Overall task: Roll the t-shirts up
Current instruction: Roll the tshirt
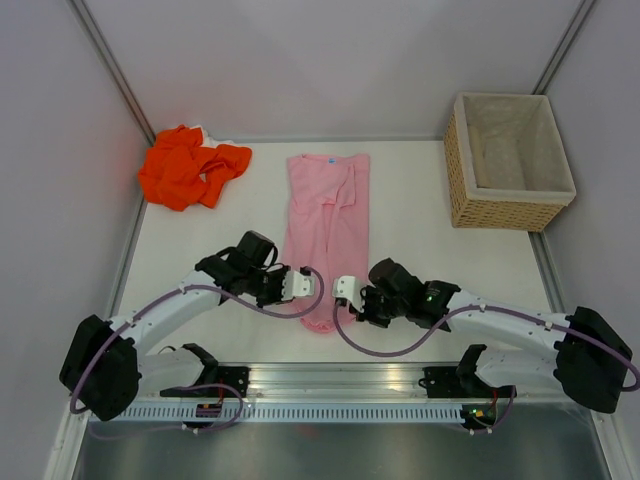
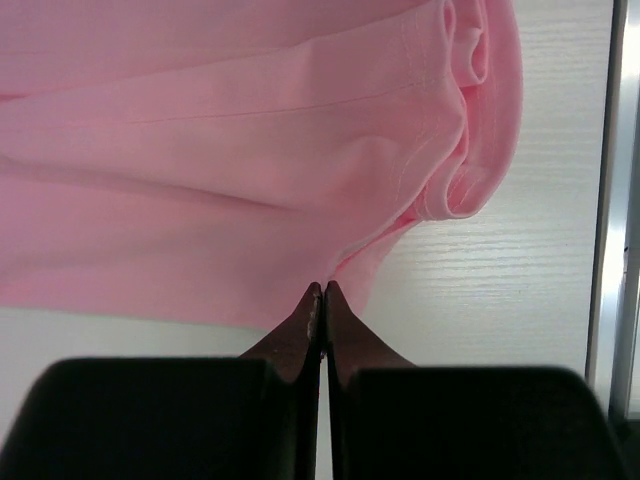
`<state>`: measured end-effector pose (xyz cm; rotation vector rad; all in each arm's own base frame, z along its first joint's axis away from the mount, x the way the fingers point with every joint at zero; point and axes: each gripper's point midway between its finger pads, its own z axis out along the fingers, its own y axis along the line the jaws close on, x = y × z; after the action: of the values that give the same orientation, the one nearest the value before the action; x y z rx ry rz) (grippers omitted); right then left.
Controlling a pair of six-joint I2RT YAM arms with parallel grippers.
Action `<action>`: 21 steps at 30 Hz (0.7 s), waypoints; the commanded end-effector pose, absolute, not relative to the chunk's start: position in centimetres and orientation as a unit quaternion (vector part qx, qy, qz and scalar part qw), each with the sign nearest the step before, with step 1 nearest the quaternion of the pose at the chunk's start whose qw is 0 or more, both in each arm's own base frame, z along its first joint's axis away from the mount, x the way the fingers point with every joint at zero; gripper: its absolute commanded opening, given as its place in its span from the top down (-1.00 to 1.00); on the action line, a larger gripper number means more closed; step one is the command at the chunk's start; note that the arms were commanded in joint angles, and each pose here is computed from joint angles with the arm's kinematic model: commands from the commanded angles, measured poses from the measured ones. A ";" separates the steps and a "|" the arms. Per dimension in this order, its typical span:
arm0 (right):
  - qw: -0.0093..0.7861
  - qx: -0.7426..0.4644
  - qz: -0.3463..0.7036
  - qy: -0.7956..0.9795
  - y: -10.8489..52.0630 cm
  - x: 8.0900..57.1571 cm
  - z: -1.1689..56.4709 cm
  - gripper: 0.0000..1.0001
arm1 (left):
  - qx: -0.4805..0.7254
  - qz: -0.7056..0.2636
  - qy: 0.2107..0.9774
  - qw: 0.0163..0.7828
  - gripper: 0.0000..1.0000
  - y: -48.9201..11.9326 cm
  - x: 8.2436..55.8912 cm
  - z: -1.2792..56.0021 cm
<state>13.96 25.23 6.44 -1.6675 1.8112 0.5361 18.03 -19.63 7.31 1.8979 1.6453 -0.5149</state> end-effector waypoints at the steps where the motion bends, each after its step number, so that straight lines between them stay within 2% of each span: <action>1: 0.319 -0.596 0.239 0.697 26.8 15.5 7.8 0.99 | 0.638 -0.242 0.674 0.283 0.95 -20.0 18.7 8.7; 7: 0.306 -0.546 0.225 0.747 26.4 18.8 6.9 0.99 | 0.570 -0.237 0.735 0.281 0.95 -18.5 20.8 7.7; 16: 0.285 -0.473 0.234 0.800 25.7 22.9 6.5 0.99 | 0.526 -0.192 0.768 0.309 0.95 -17.7 24.2 6.5; 21: 0.251 -0.449 0.231 0.826 24.7 23.6 5.2 1.00 | 0.512 -0.129 0.785 0.323 0.95 -16.0 26.0 5.0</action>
<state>23.29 24.43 4.93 -1.2568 2.2076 0.5761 24.14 -16.80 5.39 1.4252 2.0457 -0.4466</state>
